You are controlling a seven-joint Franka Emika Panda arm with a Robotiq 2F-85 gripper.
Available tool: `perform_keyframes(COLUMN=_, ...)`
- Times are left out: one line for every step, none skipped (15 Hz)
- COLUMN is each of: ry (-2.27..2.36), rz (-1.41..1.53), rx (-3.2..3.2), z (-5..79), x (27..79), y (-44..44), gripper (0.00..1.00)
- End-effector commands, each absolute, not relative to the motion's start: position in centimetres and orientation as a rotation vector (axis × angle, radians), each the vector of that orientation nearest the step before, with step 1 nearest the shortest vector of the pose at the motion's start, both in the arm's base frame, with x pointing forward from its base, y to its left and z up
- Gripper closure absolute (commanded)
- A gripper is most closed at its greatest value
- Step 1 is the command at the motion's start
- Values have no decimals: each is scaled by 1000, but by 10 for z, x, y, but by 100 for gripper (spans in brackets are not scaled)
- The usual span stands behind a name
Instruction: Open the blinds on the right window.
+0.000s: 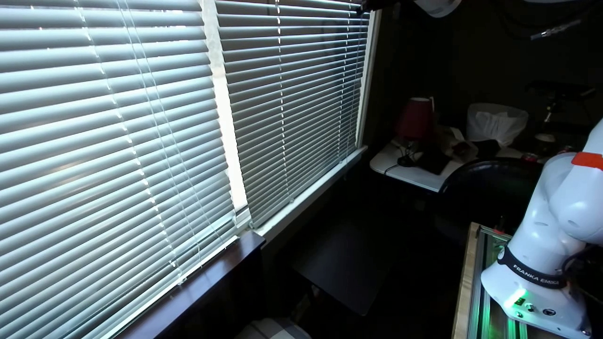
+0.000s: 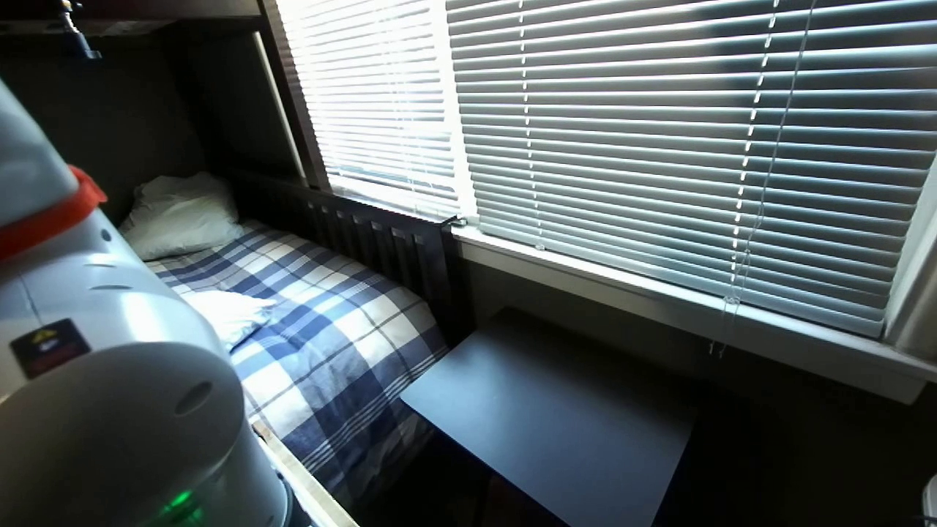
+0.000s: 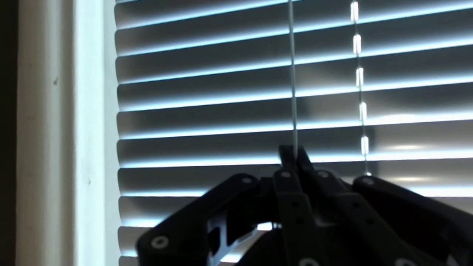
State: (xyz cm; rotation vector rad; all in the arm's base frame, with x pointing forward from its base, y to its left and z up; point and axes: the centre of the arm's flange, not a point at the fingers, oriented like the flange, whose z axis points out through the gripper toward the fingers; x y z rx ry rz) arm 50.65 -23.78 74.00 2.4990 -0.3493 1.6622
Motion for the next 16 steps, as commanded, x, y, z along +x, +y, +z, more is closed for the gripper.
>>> perform_keyframes(ry=-371, rz=1507, rx=2613, z=738, x=488, y=-231, gripper=99)
perform_keyframes(ry=-368, rz=1477, rx=2631, z=739, x=483, y=-229, gripper=99)
perform_keyframes(ry=-372, rz=1455, rx=2640, z=741, x=479, y=-228, gripper=99)
perform_keyframes(ry=-368, rz=1432, rx=2656, z=742, x=475, y=-227, gripper=99)
perform_keyframes(ry=-368, rz=1407, rx=2663, z=742, x=472, y=-226, gripper=99)
perform_keyframes(ry=-370, rz=1384, rx=2672, z=741, x=471, y=-225, gripper=99)
perform_keyframes(ry=-371, rz=1362, rx=2686, z=741, x=469, y=-224, gripper=99)
perform_keyframes(ry=-373, rz=1336, rx=2700, z=739, x=468, y=-223, gripper=99)
perform_keyframes(ry=-375, rz=1300, rx=2730, z=737, x=467, y=-220, gripper=99)
perform_keyframes(ry=-370, rz=1267, rx=2760, z=734, x=466, y=-217, gripper=99)
perform_keyframes(ry=-364, rz=1228, rx=2793, z=729, x=466, y=-212, gripper=99)
perform_keyframes(ry=-349, rz=1180, rx=2835, z=722, x=466, y=-205, gripper=99)
perform_keyframes(ry=-336, rz=1141, rx=2871, z=716, x=467, y=-199, gripper=99)
perform_keyframes(ry=-312, rz=1097, rx=2908, z=708, x=469, y=-190, gripper=99)
perform_keyframes(ry=-289, rz=1052, rx=2942, z=699, x=471, y=-181, gripper=99)
perform_keyframes(ry=-272, rz=1001, rx=2971, z=692, x=473, y=-173, gripper=99)
